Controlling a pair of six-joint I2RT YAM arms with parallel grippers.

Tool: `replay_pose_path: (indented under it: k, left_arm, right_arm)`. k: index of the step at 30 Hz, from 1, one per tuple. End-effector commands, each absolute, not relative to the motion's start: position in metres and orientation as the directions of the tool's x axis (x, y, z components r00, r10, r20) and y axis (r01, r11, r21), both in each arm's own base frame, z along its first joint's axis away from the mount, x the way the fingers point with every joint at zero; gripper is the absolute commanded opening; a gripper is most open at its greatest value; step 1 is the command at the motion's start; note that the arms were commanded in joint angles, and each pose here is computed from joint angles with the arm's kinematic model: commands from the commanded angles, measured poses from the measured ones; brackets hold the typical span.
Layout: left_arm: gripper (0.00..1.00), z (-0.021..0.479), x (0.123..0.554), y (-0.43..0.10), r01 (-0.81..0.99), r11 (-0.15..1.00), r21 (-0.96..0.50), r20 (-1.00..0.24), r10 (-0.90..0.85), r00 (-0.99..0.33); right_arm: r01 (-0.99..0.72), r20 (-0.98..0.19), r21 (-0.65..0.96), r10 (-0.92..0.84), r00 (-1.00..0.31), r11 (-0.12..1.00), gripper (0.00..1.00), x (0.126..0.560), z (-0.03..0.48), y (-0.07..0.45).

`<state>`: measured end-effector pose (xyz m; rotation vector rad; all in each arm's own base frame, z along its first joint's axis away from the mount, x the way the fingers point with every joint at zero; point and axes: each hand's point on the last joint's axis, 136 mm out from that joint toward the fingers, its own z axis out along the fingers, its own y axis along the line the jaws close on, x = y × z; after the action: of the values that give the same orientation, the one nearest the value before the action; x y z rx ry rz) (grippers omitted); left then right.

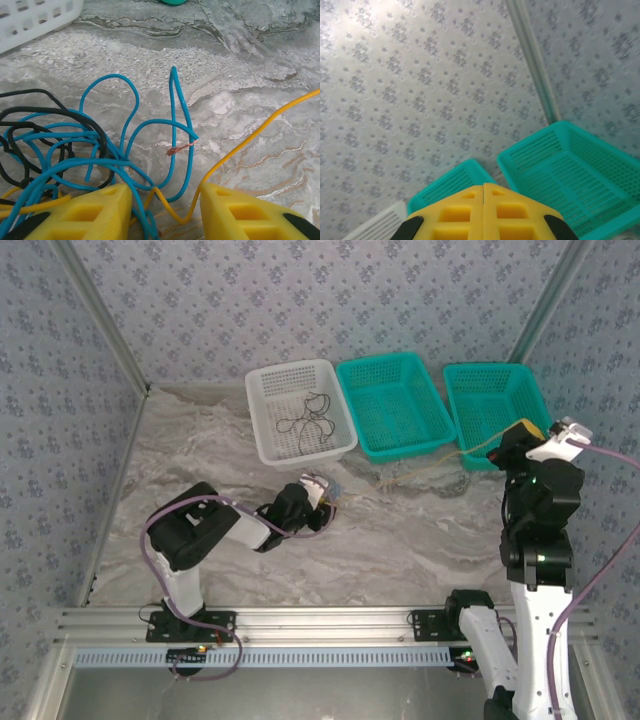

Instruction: Untangle the cables

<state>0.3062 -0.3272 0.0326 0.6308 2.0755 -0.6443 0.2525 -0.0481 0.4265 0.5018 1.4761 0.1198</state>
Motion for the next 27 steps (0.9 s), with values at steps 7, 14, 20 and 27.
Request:
replay_pose_path:
  k: [7, 14, 20, 27]
  left_arm:
    - [0.49, 0.016, 0.309, -0.300, 0.550, 0.804, -0.225, -0.798, 0.172, -0.578]
    - [0.51, 0.011, 0.309, -0.291, 0.521, 0.824, -0.222, -0.792, 0.160, -0.590]
    - [0.64, 0.004, 0.311, -0.268, 0.447, 0.866, -0.225, -0.785, 0.110, -0.610]
    - [0.71, -0.004, 0.306, -0.260, 0.437, 0.874, -0.215, -0.768, 0.125, -0.628]
  right_arm:
    - [0.269, -0.927, 0.329, 0.256, 0.273, 0.905, 0.00, 0.220, 0.486, -0.062]
    - [0.332, -0.919, 0.307, 0.188, 0.347, 0.892, 0.00, 0.193, 0.516, -0.074]
    - [0.412, -0.880, 0.338, 0.129, 0.457, 0.846, 0.00, 0.159, 0.543, -0.091]
    - [0.378, -0.879, 0.347, 0.157, 0.450, 0.858, 0.00, 0.173, 0.545, -0.087]
